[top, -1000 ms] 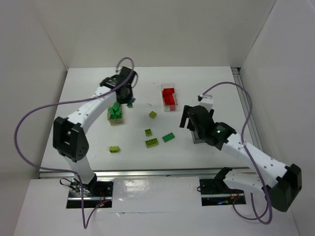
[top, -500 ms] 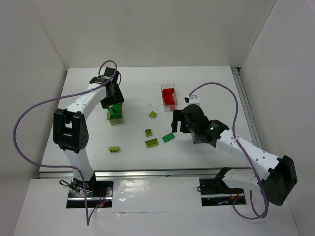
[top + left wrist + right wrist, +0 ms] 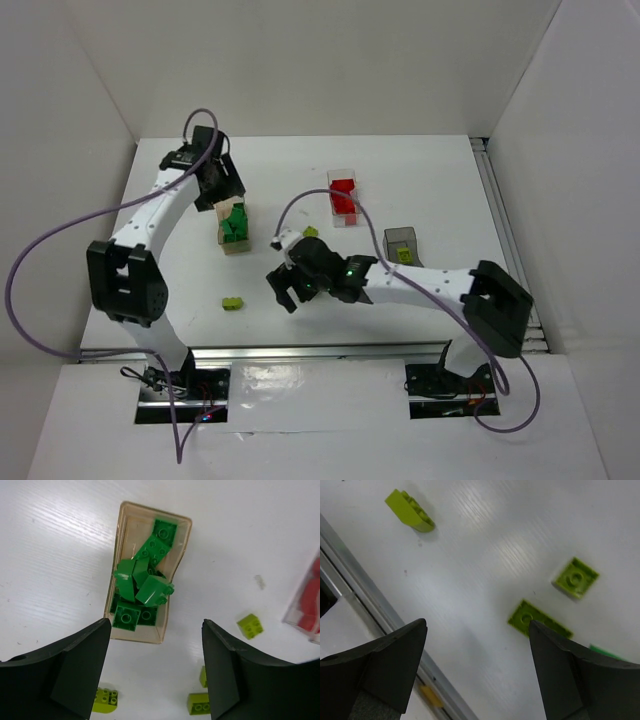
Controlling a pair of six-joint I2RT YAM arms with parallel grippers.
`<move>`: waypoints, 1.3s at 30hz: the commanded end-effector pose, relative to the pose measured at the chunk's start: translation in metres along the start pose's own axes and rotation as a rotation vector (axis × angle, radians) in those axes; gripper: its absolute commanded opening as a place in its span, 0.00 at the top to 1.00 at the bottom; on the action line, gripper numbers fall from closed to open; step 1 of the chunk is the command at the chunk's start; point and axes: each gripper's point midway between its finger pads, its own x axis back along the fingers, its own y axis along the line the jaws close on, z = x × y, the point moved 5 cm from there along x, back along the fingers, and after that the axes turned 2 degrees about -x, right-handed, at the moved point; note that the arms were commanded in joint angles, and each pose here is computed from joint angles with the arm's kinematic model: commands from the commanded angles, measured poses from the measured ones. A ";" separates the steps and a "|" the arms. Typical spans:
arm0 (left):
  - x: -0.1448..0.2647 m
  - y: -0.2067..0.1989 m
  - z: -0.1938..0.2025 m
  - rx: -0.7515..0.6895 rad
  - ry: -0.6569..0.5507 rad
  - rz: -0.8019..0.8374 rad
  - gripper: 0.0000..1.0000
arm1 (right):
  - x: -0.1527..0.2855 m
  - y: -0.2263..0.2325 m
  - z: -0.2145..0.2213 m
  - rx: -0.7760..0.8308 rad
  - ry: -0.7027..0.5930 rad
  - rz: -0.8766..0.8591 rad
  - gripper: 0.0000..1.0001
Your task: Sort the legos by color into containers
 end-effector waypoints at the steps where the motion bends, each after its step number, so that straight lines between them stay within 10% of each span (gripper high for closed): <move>1: 0.072 0.008 -0.034 0.061 -0.164 0.109 0.18 | -0.033 0.031 -0.031 0.175 -0.100 -0.109 0.10; 14: 0.114 0.056 -0.051 0.137 -0.240 0.173 0.20 | -0.148 0.077 -0.023 0.406 0.005 -0.246 0.07; 22: 0.104 0.057 -0.048 0.144 -0.206 0.197 0.21 | -0.166 0.092 -0.026 0.363 0.007 -0.286 0.51; 26: 0.099 0.058 -0.043 0.131 -0.186 0.196 0.21 | -0.148 0.084 -0.035 0.326 -0.062 -0.217 0.87; 34: 0.097 0.035 -0.031 0.067 -0.148 0.306 0.21 | -0.044 0.007 -0.096 0.042 -0.215 0.127 0.87; 39: 0.089 -0.024 -0.005 -0.116 -0.105 0.354 0.17 | 0.020 -0.102 -0.058 -0.253 -0.197 0.449 0.88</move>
